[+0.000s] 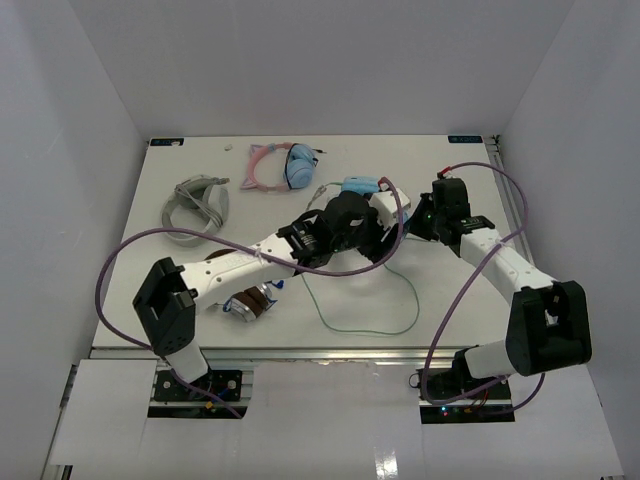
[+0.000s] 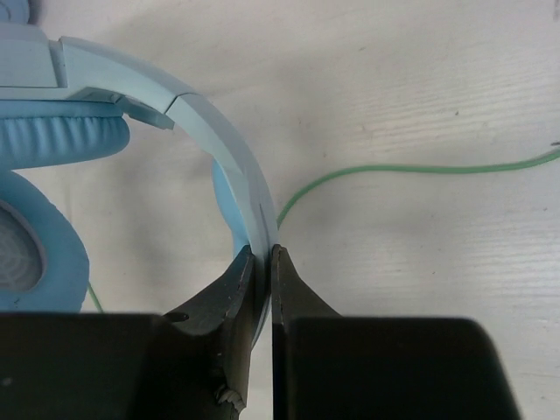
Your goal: Wrap the headphones
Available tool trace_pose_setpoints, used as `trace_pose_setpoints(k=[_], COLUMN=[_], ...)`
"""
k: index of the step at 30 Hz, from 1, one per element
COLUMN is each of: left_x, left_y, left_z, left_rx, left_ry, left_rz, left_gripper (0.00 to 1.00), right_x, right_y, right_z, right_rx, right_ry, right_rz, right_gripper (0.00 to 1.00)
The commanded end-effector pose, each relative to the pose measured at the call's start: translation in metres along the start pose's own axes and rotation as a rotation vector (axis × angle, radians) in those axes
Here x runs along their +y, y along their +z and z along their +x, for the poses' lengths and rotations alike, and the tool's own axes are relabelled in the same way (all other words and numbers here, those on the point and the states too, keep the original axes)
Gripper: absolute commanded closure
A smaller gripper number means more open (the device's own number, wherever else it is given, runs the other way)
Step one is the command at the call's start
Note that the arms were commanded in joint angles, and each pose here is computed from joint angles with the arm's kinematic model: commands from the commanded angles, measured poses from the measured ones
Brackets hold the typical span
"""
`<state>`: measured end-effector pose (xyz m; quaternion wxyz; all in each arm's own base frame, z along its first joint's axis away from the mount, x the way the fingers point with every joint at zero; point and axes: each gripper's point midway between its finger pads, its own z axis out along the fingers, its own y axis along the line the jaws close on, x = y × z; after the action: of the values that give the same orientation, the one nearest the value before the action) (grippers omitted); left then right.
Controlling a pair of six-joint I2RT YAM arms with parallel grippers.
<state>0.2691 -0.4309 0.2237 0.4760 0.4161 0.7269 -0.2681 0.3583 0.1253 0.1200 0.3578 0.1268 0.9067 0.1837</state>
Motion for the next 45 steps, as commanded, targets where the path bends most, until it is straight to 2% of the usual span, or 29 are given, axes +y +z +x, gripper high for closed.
trace_pose_setpoints(k=[1, 8, 13, 17, 19, 20, 21, 22, 23, 24, 26, 28, 30, 38, 41, 45], left_x=[-0.002, -0.002, 0.005, 0.003, 0.000, -0.004, -0.005, -0.007, -0.009, -0.011, -0.016, -0.023, -0.028, -0.033, -0.035, -0.041], left_y=[0.006, 0.034, 0.043, 0.045, 0.043, 0.043, 0.041, 0.039, 0.037, 0.033, 0.017, 0.001, -0.015, -0.128, -0.167, -0.209], left_z=[0.019, 0.056, 0.068, 0.069, 0.064, 0.062, 0.058, 0.056, 0.054, 0.051, 0.031, 0.014, 0.000, -0.104, -0.133, -0.165], left_rx=[0.111, 0.215, 0.246, 0.238, 0.211, 0.201, 0.184, 0.168, 0.153, 0.137, 0.072, 0.013, -0.043, -0.337, -0.432, -0.577], left_ry=[0.055, 0.106, 0.130, 0.124, 0.112, 0.104, 0.095, 0.087, 0.078, 0.067, 0.023, -0.036, -0.080, -0.188, -0.231, -0.274], left_rz=[0.005, -0.070, -0.138, -0.131, -0.115, -0.096, -0.091, -0.084, -0.075, -0.065, -0.033, 0.038, 0.097, 0.227, 0.268, 0.334], left_gripper=[0.30, 0.31, 0.33, 0.62, 0.87, 0.95, 0.98, 1.00, 1.00, 1.00, 1.00, 1.00, 1.00, 1.00, 1.00, 1.00], right_x=[0.047, 0.051, 0.057, 0.059, 0.061, 0.063, 0.067, 0.070, 0.073, 0.076, 0.082, 0.087, 0.088, 0.082, 0.090, 0.109], right_y=[-0.024, -0.034, -0.043, -0.045, -0.046, -0.047, -0.049, -0.051, -0.054, -0.058, -0.071, -0.084, -0.098, -0.133, -0.141, -0.172], right_z=[-0.015, -0.011, -0.014, -0.012, -0.012, -0.013, -0.014, -0.015, -0.018, -0.020, -0.028, -0.039, -0.051, -0.081, -0.060, -0.032], right_rx=[-0.087, -0.090, -0.111, -0.111, -0.110, -0.113, -0.115, -0.120, -0.130, -0.139, -0.185, -0.245, -0.300, -0.528, -0.565, -0.689], right_ry=[0.034, 0.048, 0.047, 0.044, 0.043, 0.041, 0.028, 0.010, -0.011, -0.027, -0.059, -0.068, -0.067, -0.140, -0.246, -0.345], right_rz=[-0.202, -0.235, -0.261, -0.274, -0.280, -0.289, -0.311, -0.331, -0.347, -0.362, -0.394, -0.427, -0.448, -0.464, -0.589, -0.846], right_gripper=[0.92, 0.92, 0.92, 0.92, 0.92, 0.92, 0.86, 0.73, 0.54, 0.40, 0.25, 0.18, 0.16, 0.21, 0.21, 0.18])
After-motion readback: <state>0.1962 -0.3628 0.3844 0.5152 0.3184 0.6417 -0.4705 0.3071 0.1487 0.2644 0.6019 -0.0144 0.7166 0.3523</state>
